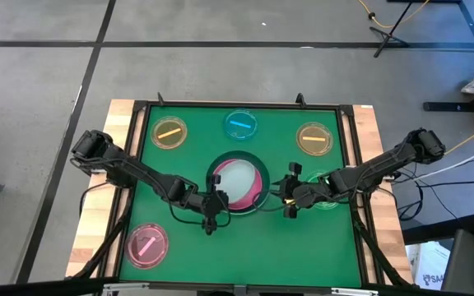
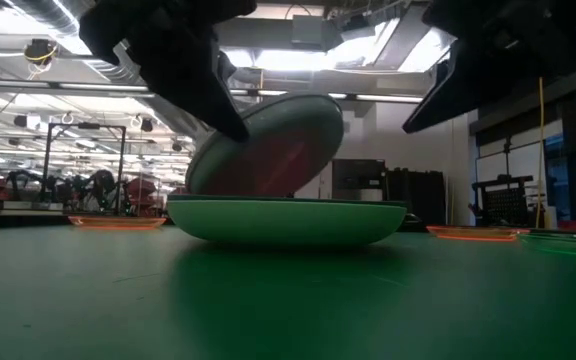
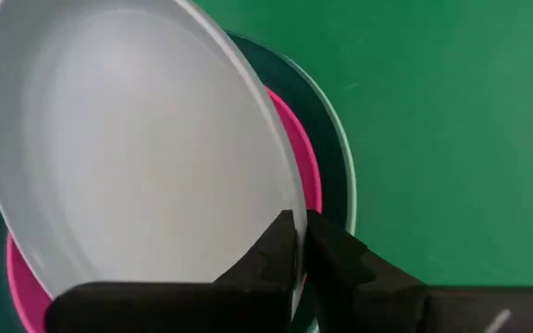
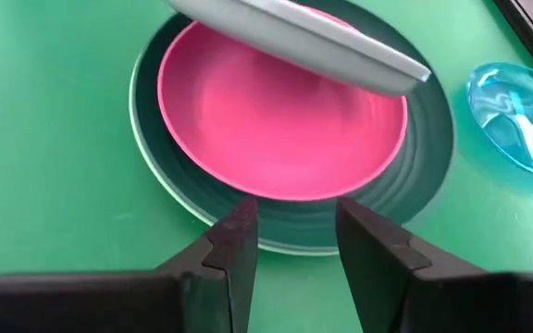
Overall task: Stack plastic plates
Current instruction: Stack the gray plate on top of the pink plate, then stack the green transparent plate on top of the gray plate
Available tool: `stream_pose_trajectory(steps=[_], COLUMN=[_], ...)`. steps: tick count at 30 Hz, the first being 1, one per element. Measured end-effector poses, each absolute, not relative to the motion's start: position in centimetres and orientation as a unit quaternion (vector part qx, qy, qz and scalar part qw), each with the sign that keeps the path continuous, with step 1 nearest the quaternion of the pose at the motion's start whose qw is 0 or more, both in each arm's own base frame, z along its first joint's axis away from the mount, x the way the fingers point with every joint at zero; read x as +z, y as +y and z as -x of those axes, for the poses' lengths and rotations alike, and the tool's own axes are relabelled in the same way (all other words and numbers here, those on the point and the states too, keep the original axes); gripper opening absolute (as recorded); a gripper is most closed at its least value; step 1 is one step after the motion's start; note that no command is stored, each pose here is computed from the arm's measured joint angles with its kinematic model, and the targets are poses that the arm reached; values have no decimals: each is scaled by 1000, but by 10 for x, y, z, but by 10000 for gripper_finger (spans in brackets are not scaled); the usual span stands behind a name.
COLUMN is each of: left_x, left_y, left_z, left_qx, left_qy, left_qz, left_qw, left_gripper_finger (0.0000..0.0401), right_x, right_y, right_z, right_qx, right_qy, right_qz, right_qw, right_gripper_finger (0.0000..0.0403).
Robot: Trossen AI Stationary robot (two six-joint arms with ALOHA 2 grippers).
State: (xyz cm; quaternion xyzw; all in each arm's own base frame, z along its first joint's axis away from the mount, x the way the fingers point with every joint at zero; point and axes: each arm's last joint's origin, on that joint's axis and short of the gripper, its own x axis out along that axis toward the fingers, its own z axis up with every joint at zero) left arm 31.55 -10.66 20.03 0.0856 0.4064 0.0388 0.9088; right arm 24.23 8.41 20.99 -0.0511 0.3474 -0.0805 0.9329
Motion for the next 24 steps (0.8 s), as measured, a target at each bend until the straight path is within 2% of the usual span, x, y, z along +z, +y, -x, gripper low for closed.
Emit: stream_pose_trajectory(steps=[7,12,18,24], left_x=[200,203,222,226], left_y=[-105,-106,-111,-121], left_z=[-316,-314,-306,-301], left_qx=[53,28,14,13], left_qy=[405,411,382,369], left_qz=[-61,-46,-46,-71], left_qw=[911,910,923,927], left_gripper_finger=[73,109,112,111], right_x=[207,206,209,209], right_y=[84,84,83,81], right_z=[-241,-239,-232,-219], right_qx=[-70,-75,-69,-71], right_qy=[358,368,441,525], right_qz=[36,31,36,-18], right_qw=[930,926,894,848], right_gripper_finger=[142,189,248,256])
